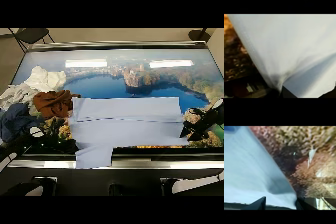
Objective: Fold the shirts.
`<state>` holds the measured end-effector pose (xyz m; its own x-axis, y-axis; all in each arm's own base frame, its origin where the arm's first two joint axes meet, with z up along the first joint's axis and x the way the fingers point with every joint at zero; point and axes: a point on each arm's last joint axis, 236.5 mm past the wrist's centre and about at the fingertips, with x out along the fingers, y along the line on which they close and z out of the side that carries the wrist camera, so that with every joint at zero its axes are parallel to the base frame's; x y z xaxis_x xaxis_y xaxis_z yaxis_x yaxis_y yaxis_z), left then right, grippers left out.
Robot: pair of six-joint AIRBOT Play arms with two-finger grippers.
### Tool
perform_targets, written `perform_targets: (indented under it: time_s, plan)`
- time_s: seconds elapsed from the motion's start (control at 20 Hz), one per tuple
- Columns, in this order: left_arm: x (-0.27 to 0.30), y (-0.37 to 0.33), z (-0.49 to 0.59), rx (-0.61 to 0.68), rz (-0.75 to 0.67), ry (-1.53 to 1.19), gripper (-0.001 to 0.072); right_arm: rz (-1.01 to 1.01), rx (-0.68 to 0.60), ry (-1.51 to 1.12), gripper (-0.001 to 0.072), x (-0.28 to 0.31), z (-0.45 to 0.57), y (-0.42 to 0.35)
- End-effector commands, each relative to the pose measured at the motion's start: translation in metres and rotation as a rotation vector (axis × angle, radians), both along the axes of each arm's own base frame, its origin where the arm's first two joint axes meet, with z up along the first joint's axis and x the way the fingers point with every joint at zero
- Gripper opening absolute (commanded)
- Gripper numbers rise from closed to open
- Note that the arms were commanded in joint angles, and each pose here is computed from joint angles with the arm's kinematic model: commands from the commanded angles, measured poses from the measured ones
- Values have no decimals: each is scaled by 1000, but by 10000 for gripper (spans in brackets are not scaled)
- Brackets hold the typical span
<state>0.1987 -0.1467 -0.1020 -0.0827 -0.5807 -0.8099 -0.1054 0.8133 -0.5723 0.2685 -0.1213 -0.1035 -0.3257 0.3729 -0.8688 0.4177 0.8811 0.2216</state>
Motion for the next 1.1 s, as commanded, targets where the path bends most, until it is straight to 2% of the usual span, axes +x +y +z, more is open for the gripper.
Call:
perform_targets:
  time_s: [0.0, 0.2, 0.25, 0.3, 0.35, 0.55, 0.75, 0.8, 0.95, 1.05]
  plan:
    - [-2, -2, 3, -11, -4, 6, 30, 6, 41, 57, 454, -14, 4, 9]
    - [-1, -2, 5, -11, -4, -4, 31, 5, 53, 86, 448, -25, -5, 15]
    - [-1, -2, 5, -11, -4, -4, 31, 5, 55, 90, 375, -27, -6, 16]
    - [-1, -2, 5, -11, -3, -4, 30, 4, 52, 85, 245, -26, -7, 15]
    - [0, -2, 5, -11, -5, -7, 30, 4, 50, 83, 71, -26, -6, 15]
    - [30, -2, 32, -8, -24, -128, 28, -1, 0, -6, 61, -13, 10, 9]
    - [75, -6, 94, -27, -48, -290, 26, -42, -50, -212, 60, 40, 44, 1]
    - [89, -4, 109, -10, -53, -341, 26, -35, -69, -277, 60, 61, 55, 0]
    - [126, 39, 141, 164, -32, -441, 26, -3, -186, -509, 58, 131, 100, -9]
    - [155, 60, 158, 202, 18, -499, 26, 8, -264, -650, 58, 175, 126, -14]
